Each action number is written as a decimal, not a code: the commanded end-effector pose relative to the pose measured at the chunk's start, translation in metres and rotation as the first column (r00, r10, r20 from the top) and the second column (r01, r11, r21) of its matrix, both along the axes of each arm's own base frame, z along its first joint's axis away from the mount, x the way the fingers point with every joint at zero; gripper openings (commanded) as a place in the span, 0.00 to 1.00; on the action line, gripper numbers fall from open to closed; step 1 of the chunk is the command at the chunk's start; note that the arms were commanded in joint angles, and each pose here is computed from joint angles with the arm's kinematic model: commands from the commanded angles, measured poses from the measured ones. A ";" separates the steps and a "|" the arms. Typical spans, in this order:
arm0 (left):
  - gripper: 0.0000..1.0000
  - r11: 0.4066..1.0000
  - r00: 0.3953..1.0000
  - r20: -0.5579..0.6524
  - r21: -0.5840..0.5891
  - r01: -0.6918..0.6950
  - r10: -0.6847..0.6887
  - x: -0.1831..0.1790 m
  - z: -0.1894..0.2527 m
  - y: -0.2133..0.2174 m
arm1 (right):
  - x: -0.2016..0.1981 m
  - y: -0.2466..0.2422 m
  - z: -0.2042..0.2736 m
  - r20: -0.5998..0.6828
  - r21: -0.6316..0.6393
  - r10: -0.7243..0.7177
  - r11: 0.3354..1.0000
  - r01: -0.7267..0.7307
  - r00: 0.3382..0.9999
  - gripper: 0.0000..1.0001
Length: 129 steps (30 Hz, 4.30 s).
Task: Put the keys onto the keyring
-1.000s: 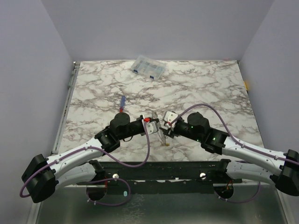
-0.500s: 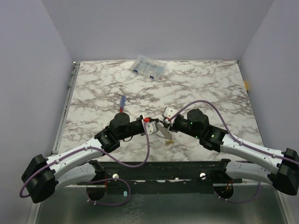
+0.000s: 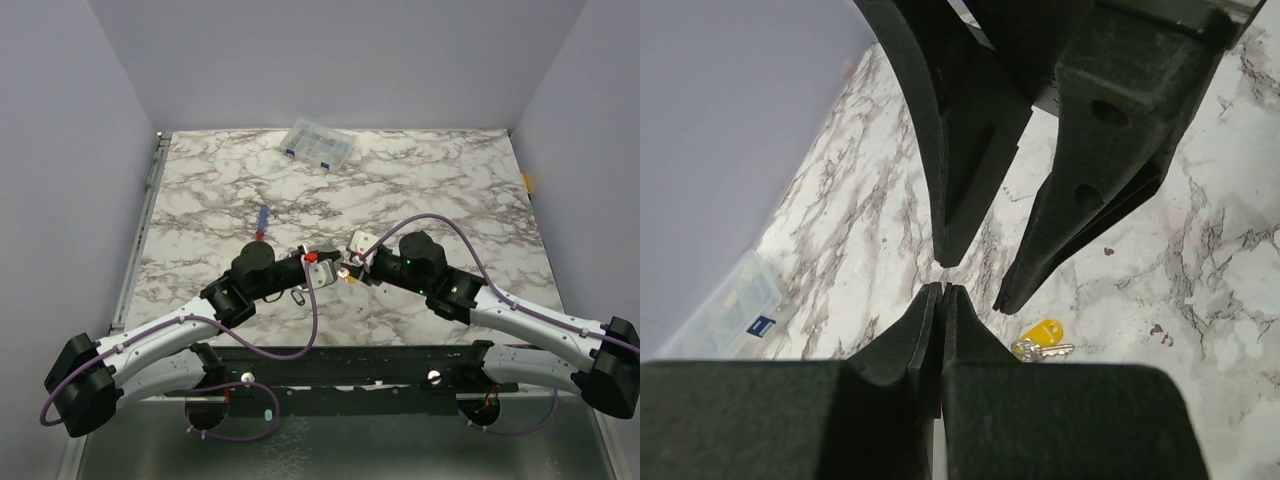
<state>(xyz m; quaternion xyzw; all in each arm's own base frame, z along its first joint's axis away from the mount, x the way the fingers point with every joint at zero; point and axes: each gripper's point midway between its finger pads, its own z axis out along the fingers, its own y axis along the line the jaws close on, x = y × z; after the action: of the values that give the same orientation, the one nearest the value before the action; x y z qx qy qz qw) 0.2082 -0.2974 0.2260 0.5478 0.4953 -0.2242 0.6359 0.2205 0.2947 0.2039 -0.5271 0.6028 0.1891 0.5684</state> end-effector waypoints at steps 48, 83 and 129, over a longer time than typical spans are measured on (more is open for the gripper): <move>0.72 0.517 0.106 -0.570 0.632 -0.577 0.815 0.100 -0.177 0.101 | -0.020 -0.061 -0.025 -0.475 0.192 -0.336 0.863 0.468 0.814 0.57; 0.58 0.486 0.125 -0.514 0.663 -0.570 0.849 0.106 -0.197 0.098 | -0.021 -0.066 -0.025 -0.515 0.158 -0.372 0.844 0.512 0.772 0.59; 0.00 0.519 0.120 -0.571 0.614 -0.594 0.812 0.102 -0.175 0.094 | -0.019 -0.062 -0.025 -0.511 0.138 -0.372 0.855 0.501 0.775 0.59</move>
<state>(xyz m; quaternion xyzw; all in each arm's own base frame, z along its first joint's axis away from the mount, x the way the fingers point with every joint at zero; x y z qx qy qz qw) 0.3161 -0.1997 0.0348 0.1387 0.9496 -0.0378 0.2785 0.1982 0.2294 0.1650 -0.2293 0.8037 0.2437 0.4920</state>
